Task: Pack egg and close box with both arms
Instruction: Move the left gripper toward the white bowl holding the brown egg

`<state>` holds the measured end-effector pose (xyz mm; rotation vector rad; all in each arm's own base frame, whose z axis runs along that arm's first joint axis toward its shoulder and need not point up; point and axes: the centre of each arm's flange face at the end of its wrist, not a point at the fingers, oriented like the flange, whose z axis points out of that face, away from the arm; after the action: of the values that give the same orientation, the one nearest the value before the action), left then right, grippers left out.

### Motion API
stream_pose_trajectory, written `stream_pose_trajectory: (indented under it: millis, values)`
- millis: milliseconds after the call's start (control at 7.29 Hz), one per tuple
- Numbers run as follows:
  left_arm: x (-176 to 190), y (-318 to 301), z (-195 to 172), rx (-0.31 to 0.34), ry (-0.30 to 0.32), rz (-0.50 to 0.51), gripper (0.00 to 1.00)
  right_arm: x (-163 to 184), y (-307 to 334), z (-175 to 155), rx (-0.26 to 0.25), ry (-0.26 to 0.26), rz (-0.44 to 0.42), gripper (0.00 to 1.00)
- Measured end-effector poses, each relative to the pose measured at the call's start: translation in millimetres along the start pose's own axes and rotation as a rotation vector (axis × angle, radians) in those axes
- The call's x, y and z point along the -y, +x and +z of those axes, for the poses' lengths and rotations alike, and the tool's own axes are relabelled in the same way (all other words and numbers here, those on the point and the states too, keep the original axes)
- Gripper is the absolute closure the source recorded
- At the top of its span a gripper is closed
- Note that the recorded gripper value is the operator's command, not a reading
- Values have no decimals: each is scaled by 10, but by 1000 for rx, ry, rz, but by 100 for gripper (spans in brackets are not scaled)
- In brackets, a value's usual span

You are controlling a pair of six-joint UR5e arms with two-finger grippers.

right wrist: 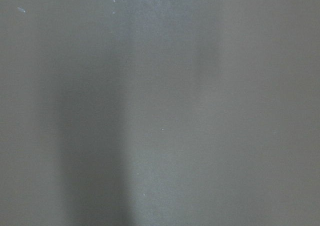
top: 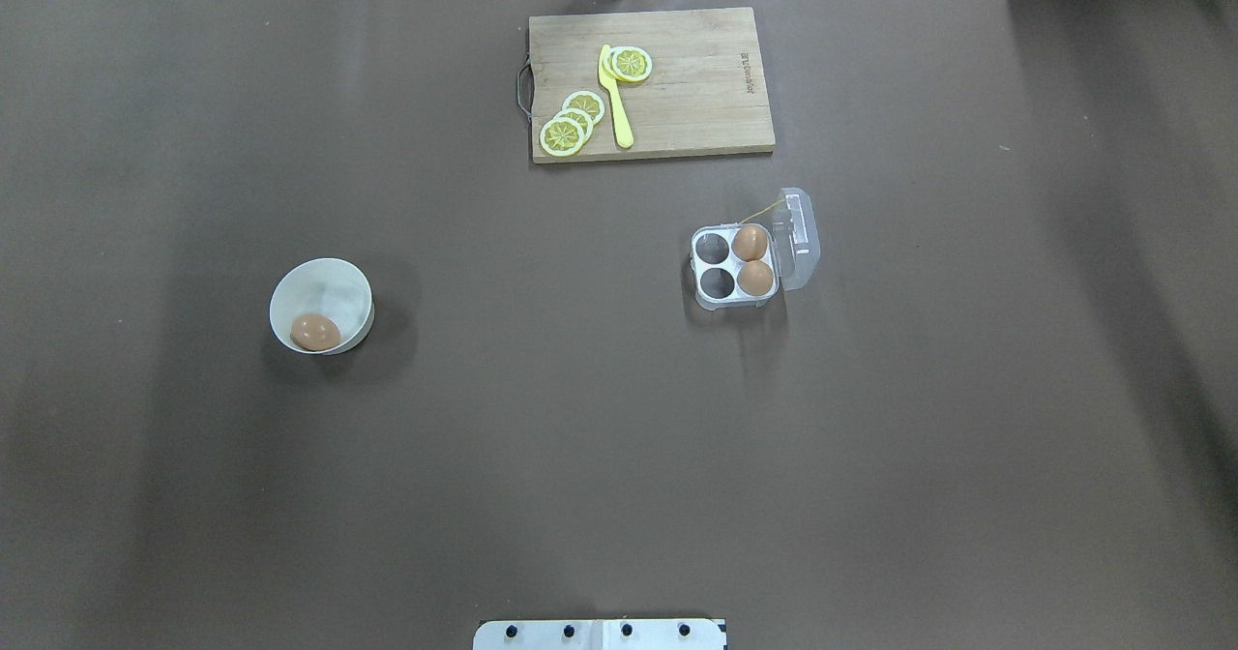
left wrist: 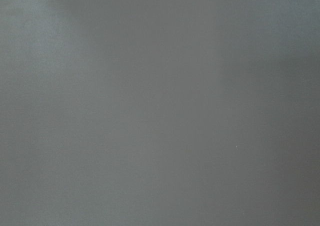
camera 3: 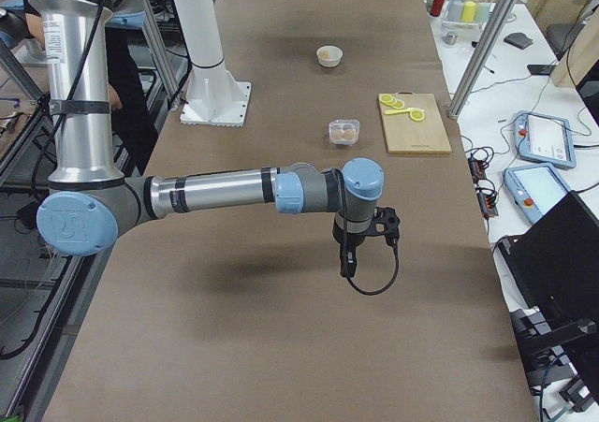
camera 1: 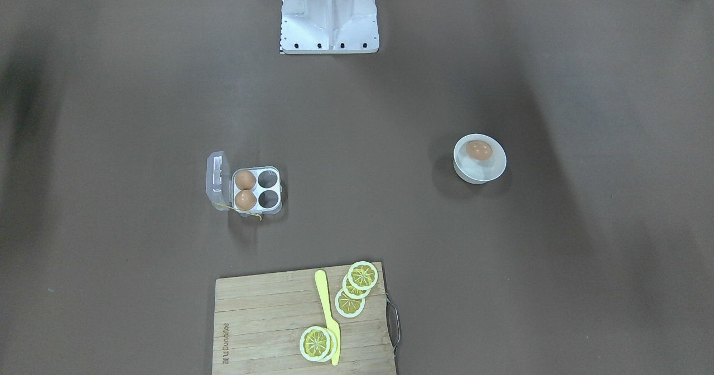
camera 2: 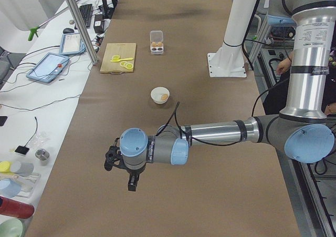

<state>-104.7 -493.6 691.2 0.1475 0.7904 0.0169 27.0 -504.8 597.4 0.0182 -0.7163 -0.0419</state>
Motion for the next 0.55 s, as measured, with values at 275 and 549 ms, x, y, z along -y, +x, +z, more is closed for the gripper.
stream_pose_trajectory:
  millis: [275,549]
  values:
    - [-19,21,-11,-6,4,4,2,7,-2,1,2,-1,0,0]
    - [96,158,-139,-13,34,26,2,6,5,22,6,-5,3,0]
